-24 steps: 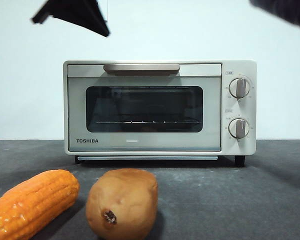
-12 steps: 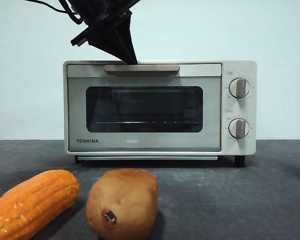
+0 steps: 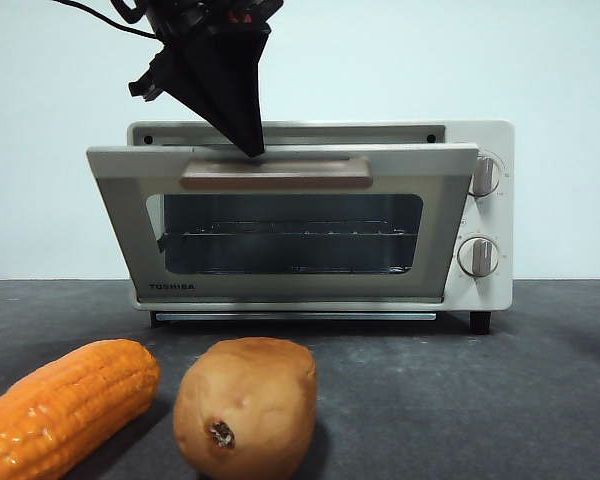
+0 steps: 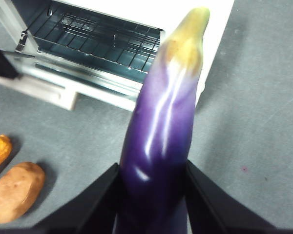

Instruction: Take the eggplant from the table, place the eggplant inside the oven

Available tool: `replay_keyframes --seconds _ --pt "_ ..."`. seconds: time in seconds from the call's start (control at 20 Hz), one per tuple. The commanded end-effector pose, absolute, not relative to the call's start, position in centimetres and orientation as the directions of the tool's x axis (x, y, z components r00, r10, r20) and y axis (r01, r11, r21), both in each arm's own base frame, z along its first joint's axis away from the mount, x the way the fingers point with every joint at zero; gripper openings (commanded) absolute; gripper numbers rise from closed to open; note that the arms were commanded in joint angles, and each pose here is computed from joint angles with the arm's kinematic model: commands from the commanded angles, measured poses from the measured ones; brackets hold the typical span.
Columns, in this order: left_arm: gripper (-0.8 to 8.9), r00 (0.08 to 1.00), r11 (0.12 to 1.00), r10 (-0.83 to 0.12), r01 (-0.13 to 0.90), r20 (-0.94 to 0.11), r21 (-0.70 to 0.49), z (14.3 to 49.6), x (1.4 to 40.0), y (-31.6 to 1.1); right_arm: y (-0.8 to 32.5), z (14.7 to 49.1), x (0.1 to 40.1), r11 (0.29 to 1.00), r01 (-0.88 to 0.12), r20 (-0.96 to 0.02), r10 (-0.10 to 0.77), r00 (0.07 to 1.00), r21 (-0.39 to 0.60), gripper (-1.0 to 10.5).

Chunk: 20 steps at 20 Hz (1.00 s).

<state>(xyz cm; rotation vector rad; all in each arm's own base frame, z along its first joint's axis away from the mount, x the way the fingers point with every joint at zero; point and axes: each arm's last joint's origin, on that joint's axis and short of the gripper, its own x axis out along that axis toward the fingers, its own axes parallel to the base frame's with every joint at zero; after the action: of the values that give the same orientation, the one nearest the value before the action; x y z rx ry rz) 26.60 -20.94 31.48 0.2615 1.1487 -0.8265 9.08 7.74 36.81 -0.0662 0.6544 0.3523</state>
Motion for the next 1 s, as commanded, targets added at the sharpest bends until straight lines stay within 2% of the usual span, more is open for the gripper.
replay_keyframes --seconds 0.05,0.25,0.35,0.45,0.65,0.8,0.9,1.0 --pt "0.04 0.160 0.657 -0.455 0.725 -0.876 -0.209 32.4 25.9 -21.3 8.2 37.2 9.2 0.918 -0.394 -0.598 0.341 0.725 0.046 0.9" --pt "0.04 0.223 0.645 -0.505 0.739 -0.834 -0.193 34.4 24.8 -20.6 8.8 37.2 9.5 0.875 -0.482 -0.597 0.414 0.688 0.052 0.9" --pt "0.04 0.293 0.676 -0.517 0.716 -0.804 -0.173 34.8 24.4 -19.7 9.3 37.1 9.9 0.859 -0.511 -0.600 0.429 0.675 0.039 0.9" --pt "0.04 0.376 0.733 -0.490 0.666 -0.787 -0.138 34.3 23.9 -18.4 9.9 36.9 10.4 0.838 -0.546 -0.611 0.443 0.656 0.022 0.9" --pt "0.04 0.506 0.829 -0.465 0.537 -0.727 -0.157 31.8 22.3 -14.4 11.5 36.2 11.8 0.770 -0.637 -0.641 0.467 0.609 -0.044 0.9" --pt "0.04 0.573 0.886 -0.422 0.423 -0.702 -0.188 29.6 21.0 -10.7 13.6 34.8 13.4 0.703 -0.702 -0.701 0.446 0.556 -0.109 0.9" --pt "0.04 0.594 0.914 -0.387 0.350 -0.705 -0.206 27.9 20.4 -8.4 15.7 33.6 14.6 0.646 -0.749 -0.737 0.434 0.519 -0.148 0.9" --pt "0.04 0.581 0.912 -0.403 0.315 -0.707 -0.262 26.1 20.0 -6.6 18.0 32.7 15.5 0.589 -0.787 -0.773 0.409 0.485 -0.182 0.9"
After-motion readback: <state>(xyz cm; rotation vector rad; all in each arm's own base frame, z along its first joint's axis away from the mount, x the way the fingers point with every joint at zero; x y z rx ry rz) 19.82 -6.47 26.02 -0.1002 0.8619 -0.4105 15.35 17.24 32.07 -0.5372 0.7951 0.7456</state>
